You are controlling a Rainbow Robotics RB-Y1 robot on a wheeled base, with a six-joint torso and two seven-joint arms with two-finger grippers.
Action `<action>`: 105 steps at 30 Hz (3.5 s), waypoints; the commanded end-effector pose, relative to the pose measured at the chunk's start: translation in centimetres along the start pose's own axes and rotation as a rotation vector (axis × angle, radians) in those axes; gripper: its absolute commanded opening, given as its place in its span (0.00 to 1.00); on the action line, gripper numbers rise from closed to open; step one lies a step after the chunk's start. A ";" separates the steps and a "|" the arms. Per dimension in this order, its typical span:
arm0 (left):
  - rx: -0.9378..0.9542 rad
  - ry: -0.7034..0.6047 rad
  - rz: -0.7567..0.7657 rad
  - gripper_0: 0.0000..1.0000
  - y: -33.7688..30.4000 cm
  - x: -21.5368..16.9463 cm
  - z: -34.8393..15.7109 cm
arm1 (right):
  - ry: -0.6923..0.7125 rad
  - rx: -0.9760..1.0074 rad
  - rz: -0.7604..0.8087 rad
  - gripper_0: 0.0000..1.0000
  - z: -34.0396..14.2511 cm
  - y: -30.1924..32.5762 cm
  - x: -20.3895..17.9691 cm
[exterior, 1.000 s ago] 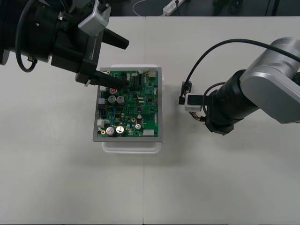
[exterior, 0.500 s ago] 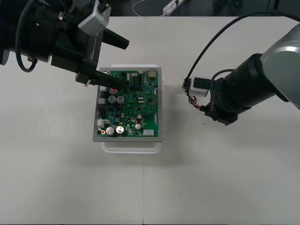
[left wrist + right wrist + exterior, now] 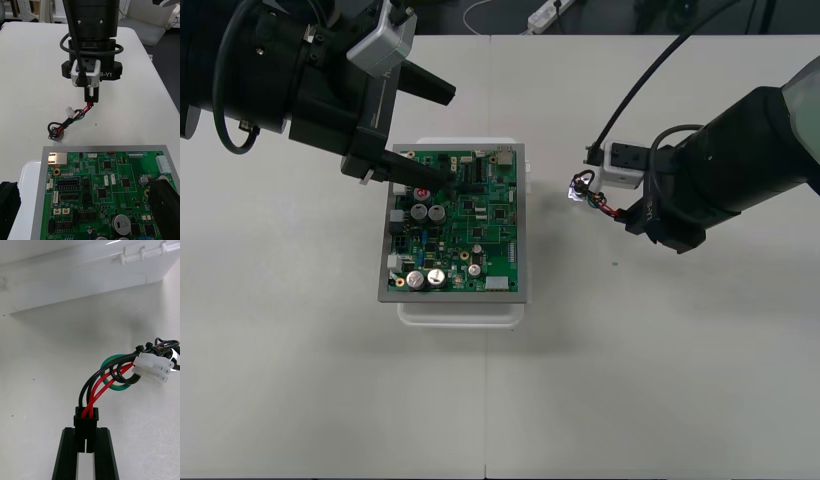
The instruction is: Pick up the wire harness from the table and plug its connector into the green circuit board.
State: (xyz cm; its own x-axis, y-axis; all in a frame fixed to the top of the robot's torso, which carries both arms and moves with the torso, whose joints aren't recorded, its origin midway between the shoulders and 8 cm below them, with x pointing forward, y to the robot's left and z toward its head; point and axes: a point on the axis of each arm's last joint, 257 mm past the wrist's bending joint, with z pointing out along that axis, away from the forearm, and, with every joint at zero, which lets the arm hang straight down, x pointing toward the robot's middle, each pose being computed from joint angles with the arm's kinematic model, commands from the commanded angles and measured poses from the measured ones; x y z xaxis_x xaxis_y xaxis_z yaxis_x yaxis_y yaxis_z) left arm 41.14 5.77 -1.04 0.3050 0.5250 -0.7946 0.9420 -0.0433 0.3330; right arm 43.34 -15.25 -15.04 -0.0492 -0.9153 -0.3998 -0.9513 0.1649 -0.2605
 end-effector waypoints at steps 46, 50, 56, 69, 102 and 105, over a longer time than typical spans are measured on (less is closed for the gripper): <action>-0.024 -0.044 0.017 1.00 0.6 -3.4 0.6 | -0.253 -0.237 0.076 0.00 -8.7 2.5 -2.5; -0.024 -0.044 0.017 1.00 0.6 -3.4 0.6 | -0.272 -0.246 0.089 0.00 -9.2 2.5 -2.9; -0.024 -0.044 0.017 1.00 0.6 -3.4 0.6 | -0.316 -0.270 0.115 0.00 -10.3 2.6 -3.6; -0.024 -0.044 0.017 1.00 0.6 -3.4 0.6 | -0.424 -0.410 0.188 0.00 -12.4 4.7 -5.8; 0.081 -0.061 -0.080 1.00 -0.9 -1.6 -1.7 | -0.509 -0.808 0.492 0.00 -17.1 11.1 -9.2; 0.092 -0.074 -0.078 1.00 -1.2 -1.9 -2.1 | -0.515 -0.834 0.519 0.00 -17.5 11.1 -9.3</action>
State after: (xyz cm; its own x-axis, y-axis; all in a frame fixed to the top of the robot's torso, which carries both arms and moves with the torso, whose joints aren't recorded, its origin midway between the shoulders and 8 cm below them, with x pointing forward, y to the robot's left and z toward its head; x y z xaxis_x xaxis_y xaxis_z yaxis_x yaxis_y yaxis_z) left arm 40.03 6.32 -1.12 0.2360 0.4739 -0.8484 0.9704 -0.0694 0.2311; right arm 28.04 -10.23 -0.12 -0.5242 -0.5230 -0.6721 -0.7801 -0.0216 0.6253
